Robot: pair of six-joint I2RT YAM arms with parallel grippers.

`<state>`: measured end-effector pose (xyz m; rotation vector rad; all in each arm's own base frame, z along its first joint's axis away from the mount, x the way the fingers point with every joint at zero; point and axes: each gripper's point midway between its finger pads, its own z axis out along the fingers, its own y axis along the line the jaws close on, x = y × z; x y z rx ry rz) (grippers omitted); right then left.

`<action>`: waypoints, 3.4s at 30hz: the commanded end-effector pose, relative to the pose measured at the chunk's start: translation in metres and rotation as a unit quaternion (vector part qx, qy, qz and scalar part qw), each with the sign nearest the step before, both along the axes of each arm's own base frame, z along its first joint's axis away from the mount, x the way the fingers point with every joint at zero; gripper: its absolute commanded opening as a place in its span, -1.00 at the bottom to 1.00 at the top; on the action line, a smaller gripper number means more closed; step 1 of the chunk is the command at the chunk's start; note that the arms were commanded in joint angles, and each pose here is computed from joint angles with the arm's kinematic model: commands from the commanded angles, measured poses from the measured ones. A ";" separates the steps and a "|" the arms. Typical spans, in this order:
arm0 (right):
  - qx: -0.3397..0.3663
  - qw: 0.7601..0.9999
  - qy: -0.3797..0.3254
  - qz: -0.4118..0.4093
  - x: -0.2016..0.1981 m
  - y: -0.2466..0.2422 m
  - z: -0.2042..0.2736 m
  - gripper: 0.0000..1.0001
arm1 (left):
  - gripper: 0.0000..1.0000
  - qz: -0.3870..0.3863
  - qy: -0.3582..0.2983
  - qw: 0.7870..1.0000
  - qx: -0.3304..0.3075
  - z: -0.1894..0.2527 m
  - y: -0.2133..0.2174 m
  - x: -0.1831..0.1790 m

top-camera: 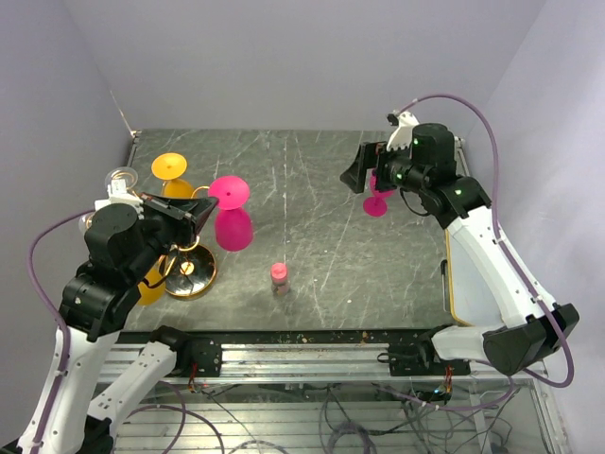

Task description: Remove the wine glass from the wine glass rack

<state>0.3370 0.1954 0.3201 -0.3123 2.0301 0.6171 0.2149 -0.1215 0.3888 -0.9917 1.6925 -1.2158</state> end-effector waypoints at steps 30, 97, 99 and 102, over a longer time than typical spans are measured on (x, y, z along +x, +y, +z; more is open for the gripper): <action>0.517 0.742 -0.038 0.424 -0.170 0.116 0.122 0.96 | -0.86 -0.222 -0.265 0.915 -0.207 0.127 -0.050 -0.059; -0.108 0.862 0.302 -0.394 0.027 -0.077 -0.156 -1.00 | 0.97 0.090 -0.139 0.946 0.278 0.062 0.092 -0.075; -0.101 0.863 0.309 -0.387 0.029 -0.073 -0.161 -1.00 | 0.97 0.091 -0.141 0.945 0.280 0.064 0.093 -0.078; -0.100 0.857 0.330 -0.383 0.028 -0.067 -0.171 -1.00 | 0.97 0.096 -0.130 0.943 0.289 0.063 0.098 -0.081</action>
